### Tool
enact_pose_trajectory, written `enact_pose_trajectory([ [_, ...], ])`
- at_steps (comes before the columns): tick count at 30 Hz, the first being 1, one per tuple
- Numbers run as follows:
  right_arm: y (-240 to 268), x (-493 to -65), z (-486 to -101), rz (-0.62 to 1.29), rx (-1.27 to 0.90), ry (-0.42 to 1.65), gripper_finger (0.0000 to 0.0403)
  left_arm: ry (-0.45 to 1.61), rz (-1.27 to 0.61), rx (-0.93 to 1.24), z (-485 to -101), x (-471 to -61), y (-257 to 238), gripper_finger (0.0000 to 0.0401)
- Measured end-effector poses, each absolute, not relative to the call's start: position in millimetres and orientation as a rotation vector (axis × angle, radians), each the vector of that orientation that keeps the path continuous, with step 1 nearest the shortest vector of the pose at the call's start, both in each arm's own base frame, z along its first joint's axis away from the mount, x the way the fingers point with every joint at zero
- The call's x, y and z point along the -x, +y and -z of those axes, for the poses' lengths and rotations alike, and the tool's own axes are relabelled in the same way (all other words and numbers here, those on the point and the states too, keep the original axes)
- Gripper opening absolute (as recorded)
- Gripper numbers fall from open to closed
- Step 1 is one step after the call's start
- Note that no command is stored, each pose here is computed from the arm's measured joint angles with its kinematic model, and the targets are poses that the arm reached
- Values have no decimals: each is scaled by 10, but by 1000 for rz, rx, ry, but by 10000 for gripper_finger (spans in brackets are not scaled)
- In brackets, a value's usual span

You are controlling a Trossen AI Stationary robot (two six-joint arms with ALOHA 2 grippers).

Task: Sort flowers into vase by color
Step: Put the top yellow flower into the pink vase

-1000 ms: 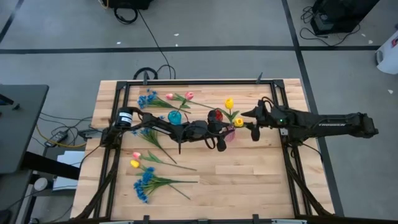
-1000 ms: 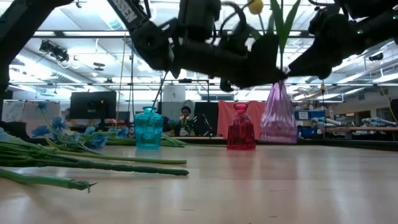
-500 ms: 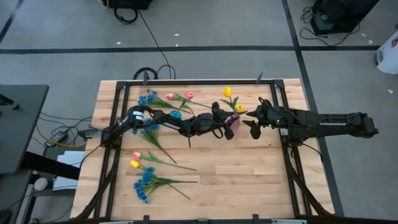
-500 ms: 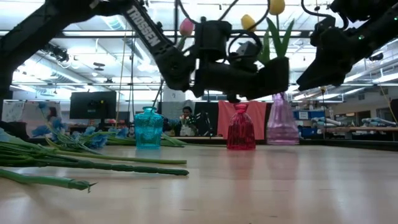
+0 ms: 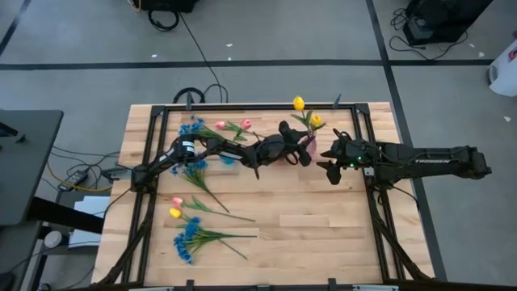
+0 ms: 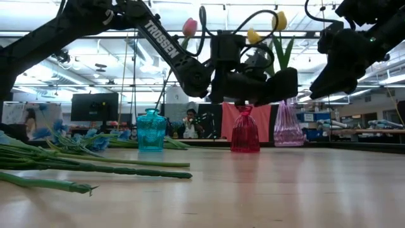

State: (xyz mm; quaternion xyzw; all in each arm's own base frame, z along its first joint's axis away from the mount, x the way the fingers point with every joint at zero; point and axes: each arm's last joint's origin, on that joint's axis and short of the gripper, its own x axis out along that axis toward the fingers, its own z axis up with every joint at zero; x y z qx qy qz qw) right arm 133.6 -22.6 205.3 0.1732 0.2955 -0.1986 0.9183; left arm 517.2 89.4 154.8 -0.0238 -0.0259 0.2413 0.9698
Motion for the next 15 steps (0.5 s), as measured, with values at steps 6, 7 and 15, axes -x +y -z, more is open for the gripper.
enact_pose_trajectory([
  [6, -226, -1338, -2055, 404, -343, 608, 212, 15, -422, 53, -1485, -5199, 752, 116],
  [7, -226, -1338, -2056, 402, -341, 608, 212, 16, -414, 53, -1486, -5204, 715, 116],
  [15, -198, -1316, -2075, 321, -375, 604, 212, 1, -358, 25, -1540, -5223, 532, 117],
])
